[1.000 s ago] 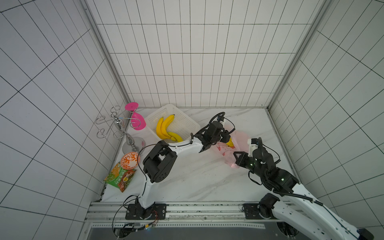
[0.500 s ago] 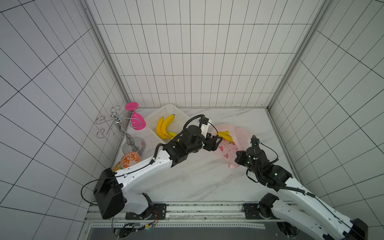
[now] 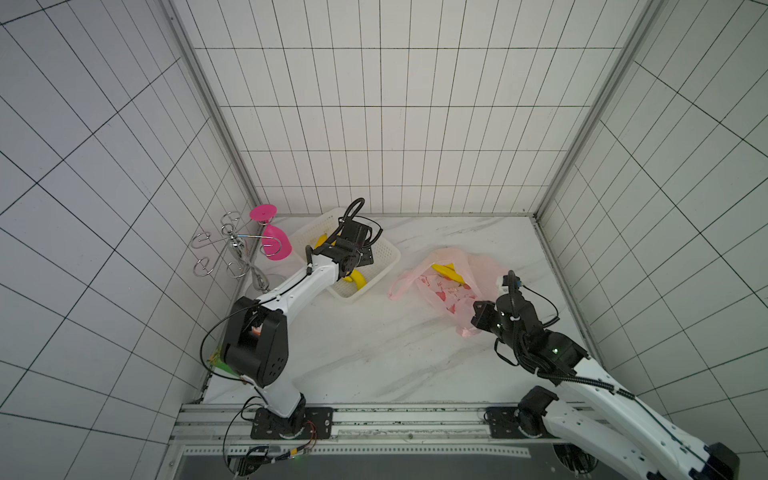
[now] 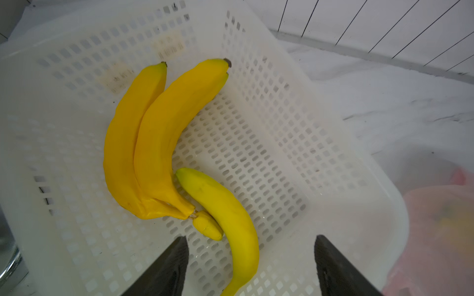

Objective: Place the banana into a plastic bag & tie a knot
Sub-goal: Pick up the banana from the basket, then place the banana into the plastic bag.

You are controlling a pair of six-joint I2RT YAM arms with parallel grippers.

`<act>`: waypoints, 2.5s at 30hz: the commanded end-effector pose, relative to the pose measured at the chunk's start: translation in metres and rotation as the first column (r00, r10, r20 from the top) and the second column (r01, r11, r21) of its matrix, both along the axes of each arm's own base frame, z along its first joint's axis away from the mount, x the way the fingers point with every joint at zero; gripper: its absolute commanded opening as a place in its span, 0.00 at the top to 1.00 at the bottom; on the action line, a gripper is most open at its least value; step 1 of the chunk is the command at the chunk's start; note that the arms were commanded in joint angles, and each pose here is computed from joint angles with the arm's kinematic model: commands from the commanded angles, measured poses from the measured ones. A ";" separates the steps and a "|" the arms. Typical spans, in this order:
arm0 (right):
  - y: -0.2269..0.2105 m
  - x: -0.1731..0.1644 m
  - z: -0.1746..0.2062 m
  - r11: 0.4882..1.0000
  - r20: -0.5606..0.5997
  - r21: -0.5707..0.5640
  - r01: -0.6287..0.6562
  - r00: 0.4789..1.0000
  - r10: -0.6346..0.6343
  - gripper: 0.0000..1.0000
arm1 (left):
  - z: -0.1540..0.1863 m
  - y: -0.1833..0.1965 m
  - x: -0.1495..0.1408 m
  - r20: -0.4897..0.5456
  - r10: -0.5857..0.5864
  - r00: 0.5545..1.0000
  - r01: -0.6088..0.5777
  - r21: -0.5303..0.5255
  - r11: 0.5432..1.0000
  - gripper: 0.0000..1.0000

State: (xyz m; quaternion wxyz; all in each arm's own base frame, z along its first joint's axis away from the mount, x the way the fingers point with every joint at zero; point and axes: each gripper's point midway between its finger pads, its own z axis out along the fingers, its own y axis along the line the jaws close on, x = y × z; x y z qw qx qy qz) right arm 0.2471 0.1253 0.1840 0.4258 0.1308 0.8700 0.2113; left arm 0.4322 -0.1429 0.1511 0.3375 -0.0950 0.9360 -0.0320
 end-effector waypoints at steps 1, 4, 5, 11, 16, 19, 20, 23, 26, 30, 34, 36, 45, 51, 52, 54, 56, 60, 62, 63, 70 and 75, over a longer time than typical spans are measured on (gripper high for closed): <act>-0.003 0.004 0.022 1.000 0.052 0.019 0.015 0.999 -0.016 1.00 | -0.019 0.007 0.004 -0.094 0.058 0.994 -0.056 0.024 0.998 0.23; -0.003 0.003 0.022 1.000 0.053 0.019 0.011 0.999 -0.012 1.00 | -0.045 0.004 0.008 -0.145 0.066 0.987 -0.063 0.024 0.998 0.24; -0.003 0.003 0.022 1.000 0.054 0.018 0.010 0.998 -0.011 1.00 | -0.052 0.003 0.008 -0.156 0.068 0.985 -0.066 0.018 0.998 0.26; -0.003 0.002 0.022 1.000 0.058 0.015 0.004 0.998 -0.005 1.00 | -0.077 0.002 0.008 -0.196 0.092 0.976 -0.091 0.014 0.996 0.28; -0.001 0.001 0.022 1.000 0.058 0.023 -0.007 0.998 0.006 1.00 | -0.099 -0.001 0.010 -0.230 0.089 0.969 -0.092 0.000 0.996 0.28; 0.000 0.000 0.023 0.999 0.058 0.033 -0.013 0.998 0.011 1.00 | -0.113 -0.004 0.013 -0.248 0.086 0.965 -0.089 -0.003 0.996 0.29; 0.001 0.000 0.023 0.999 0.058 0.035 -0.016 0.998 0.014 1.00 | -0.117 -0.004 0.014 -0.257 0.088 0.963 -0.091 -0.001 0.996 0.31; 0.001 0.000 0.023 0.999 0.057 0.038 -0.018 0.998 0.016 1.00 | -0.124 -0.007 0.015 -0.268 0.085 0.960 -0.091 -0.008 0.996 0.43; 0.001 0.000 0.023 0.999 0.056 0.038 -0.019 0.998 0.017 1.00 | -0.121 -0.008 0.017 -0.258 0.083 0.963 -0.089 -0.012 0.996 0.59; 0.001 0.000 0.022 0.999 0.055 0.037 -0.019 0.998 0.017 1.00 | -0.103 -0.012 0.018 -0.219 0.066 0.973 -0.075 -0.033 0.997 0.76; 0.003 0.001 0.021 0.999 0.049 0.033 -0.021 0.999 0.020 1.00 | -0.063 -0.016 0.017 -0.138 0.040 0.990 -0.050 -0.073 0.996 0.83; 0.004 0.001 0.021 0.999 0.050 0.036 -0.024 0.998 0.023 1.00 | -0.032 -0.017 0.014 -0.070 0.031 0.997 -0.038 -0.104 0.994 0.84; 0.012 0.004 0.031 0.997 0.065 0.048 -0.057 0.996 0.054 1.00 | 0.070 -0.065 -0.039 0.212 -0.156 0.965 0.219 -0.317 0.923 0.85; 0.019 0.006 0.035 0.995 0.068 0.058 -0.082 0.995 0.078 1.00 | 0.087 -0.162 -0.112 0.316 -0.415 0.853 0.517 -0.405 0.754 0.87; 0.020 0.006 0.036 0.995 0.071 0.059 -0.086 0.994 0.082 1.00 | 0.088 -0.177 -0.124 0.332 -0.451 0.828 0.558 -0.416 0.718 0.87; 0.021 0.007 0.038 0.994 0.074 0.062 -0.089 0.994 0.084 1.00 | 0.086 -0.206 -0.144 0.342 -0.511 0.789 0.615 -0.416 0.670 0.87; 0.022 0.007 0.039 0.994 0.075 0.062 -0.092 0.993 0.087 1.00 | 0.082 -0.229 -0.155 0.347 -0.555 0.756 0.654 -0.424 0.626 0.88; 0.023 0.006 0.040 0.993 0.076 0.069 -0.100 0.993 0.095 1.00 | 0.064 -0.254 -0.155 0.318 -0.574 0.754 0.651 -0.477 0.591 0.90; 0.024 0.005 0.041 0.992 0.076 0.075 -0.104 0.992 0.098 1.00 | 0.054 -0.263 -0.150 0.310 -0.580 0.754 0.649 -0.488 0.584 0.90; 0.024 0.005 0.040 0.991 0.075 0.076 -0.108 0.992 0.103 1.00 | 0.049 -0.269 -0.147 0.302 -0.582 0.755 0.646 -0.494 0.582 0.90; 0.026 0.001 0.042 0.989 0.081 0.083 -0.125 0.990 0.119 1.00 | 0.029 -0.314 -0.123 0.264 -0.610 0.747 0.642 -0.526 0.558 0.90; 0.027 -0.001 0.034 0.988 0.062 0.081 -0.128 0.990 0.123 1.00 | 0.030 -0.334 -0.089 0.262 -0.553 0.791 0.590 -0.564 0.578 0.89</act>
